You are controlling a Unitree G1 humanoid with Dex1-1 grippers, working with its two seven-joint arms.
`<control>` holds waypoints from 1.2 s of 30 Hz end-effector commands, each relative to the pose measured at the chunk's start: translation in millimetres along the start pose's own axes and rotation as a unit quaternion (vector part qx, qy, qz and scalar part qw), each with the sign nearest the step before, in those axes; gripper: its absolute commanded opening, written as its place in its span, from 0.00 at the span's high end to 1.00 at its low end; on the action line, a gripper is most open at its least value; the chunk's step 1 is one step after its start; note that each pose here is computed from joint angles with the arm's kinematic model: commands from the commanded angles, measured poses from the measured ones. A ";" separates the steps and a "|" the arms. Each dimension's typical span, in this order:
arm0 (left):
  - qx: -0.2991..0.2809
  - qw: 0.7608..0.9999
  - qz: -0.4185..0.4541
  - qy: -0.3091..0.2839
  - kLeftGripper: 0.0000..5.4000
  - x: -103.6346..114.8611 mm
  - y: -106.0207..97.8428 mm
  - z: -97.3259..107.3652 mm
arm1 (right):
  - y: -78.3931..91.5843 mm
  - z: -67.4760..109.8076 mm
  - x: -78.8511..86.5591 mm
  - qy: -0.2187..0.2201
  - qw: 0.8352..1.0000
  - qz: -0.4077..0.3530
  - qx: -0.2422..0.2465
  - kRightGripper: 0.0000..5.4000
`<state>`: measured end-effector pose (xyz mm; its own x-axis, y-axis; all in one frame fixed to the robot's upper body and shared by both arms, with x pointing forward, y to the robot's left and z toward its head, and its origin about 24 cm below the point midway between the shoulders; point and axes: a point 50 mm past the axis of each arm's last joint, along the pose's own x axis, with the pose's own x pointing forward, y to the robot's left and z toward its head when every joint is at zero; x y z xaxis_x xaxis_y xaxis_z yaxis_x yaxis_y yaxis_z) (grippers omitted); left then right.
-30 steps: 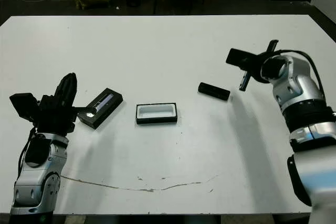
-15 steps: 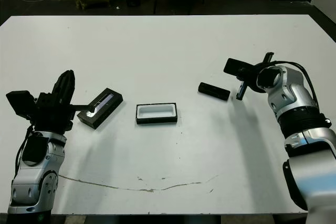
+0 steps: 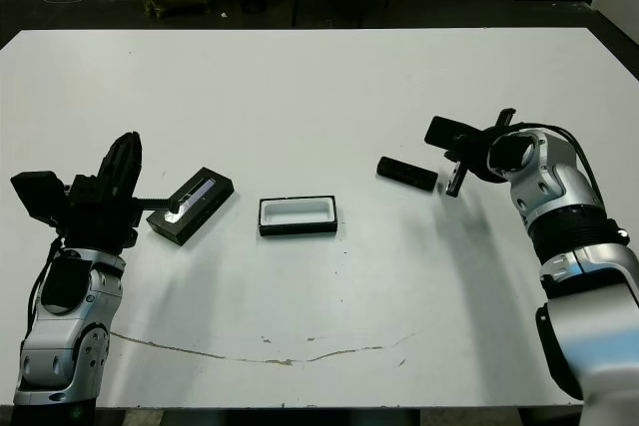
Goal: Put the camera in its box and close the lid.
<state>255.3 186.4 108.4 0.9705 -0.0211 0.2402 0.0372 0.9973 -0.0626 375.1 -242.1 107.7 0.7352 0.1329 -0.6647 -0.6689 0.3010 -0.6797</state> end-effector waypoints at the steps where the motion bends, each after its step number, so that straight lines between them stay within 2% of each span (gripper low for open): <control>1: 0.004 1.000 0.000 0.012 1.00 -1.1 1.4 -4.3 | 2.8 1.6 5.5 0.012 1.000 -0.001 -0.004 1.00; 8: 0.008 1.000 0.000 0.012 1.00 -1.2 1.6 -5.3 | -0.3 2.1 9.5 0.014 0.999 -0.025 0.015 1.00; 16: 0.007 1.000 0.004 0.015 1.00 -1.6 0.6 -5.5 | -0.9 3.6 14.2 0.028 0.999 -0.040 0.007 1.00; 23: 0.004 1.000 0.002 0.016 1.00 -1.7 0.9 -5.4 | -1.2 2.7 13.5 0.016 0.999 -0.023 0.033 1.00; 34: 0.009 1.000 0.002 0.014 1.00 -2.1 0.7 -5.9 | 1.7 2.8 12.3 0.012 1.000 -0.002 0.013 1.00; 36: 0.008 1.000 0.002 0.014 1.00 -2.2 0.7 -6.0 | 3.7 1.4 12.6 0.008 1.000 0.004 0.022 1.00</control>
<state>255.6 184.6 107.5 0.9706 -0.0254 0.2395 0.0389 0.9979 -0.0518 386.8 -232.5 104.4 0.7516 0.1229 -0.6480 -0.6458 0.3372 -0.6850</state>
